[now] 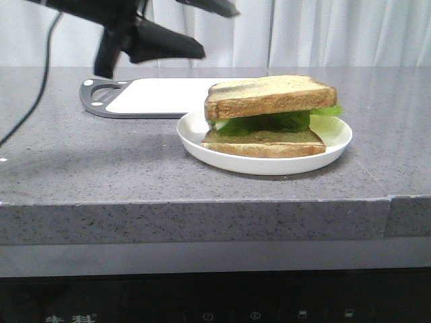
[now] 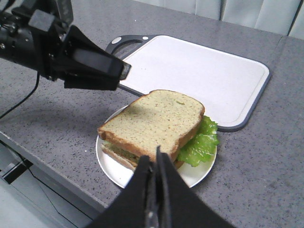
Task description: Left arm grabs bread, right arm adds lettuce
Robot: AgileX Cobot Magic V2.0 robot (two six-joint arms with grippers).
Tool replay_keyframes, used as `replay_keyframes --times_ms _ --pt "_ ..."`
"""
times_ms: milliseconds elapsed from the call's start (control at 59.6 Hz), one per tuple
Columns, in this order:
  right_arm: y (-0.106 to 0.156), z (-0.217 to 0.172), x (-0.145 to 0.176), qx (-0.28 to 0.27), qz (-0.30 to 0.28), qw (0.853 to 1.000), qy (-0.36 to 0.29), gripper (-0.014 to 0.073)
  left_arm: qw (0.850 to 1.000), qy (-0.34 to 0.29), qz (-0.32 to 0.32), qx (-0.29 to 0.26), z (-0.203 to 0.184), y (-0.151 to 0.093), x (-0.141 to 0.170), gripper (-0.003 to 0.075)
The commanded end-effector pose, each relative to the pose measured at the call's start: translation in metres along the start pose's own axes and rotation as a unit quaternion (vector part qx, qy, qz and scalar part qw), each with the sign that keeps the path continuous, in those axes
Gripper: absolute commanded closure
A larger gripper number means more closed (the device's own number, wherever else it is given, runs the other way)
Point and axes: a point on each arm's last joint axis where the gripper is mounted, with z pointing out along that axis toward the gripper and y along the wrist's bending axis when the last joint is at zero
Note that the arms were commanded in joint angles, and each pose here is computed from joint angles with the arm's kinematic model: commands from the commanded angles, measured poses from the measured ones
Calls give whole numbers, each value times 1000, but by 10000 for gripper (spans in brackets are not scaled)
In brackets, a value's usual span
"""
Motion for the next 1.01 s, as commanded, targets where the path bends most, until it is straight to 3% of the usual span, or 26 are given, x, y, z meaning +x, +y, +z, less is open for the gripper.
replay_keyframes --times_ms 0,84,185,352,537,688,990 --pt "0 -5 -14 6 3 999 -48 654 999 -27 34 19 -24 -24 -15 399" --pt "-1 -5 -15 7 3 999 -50 654 998 -34 61 -3 -39 -23 -20 517" --pt "-1 -5 -15 8 3 999 -53 654 992 -37 116 -27 -57 -29 -22 741" --pt "-4 -5 -15 20 14 998 -53 655 969 -71 215 -95 -84 -48 -22 741" --pt "-18 -12 -17 79 42 993 -75 655 918 -165 290 -212 -129 -60 -12 741" --pt "-18 -24 -3 97 40 988 -114 655 879 -218 334 -262 -162 -58 21 741" --pt "-8 -54 54 106 18 979 -176 655 833 -300 354 -302 -208 -30 102 741"
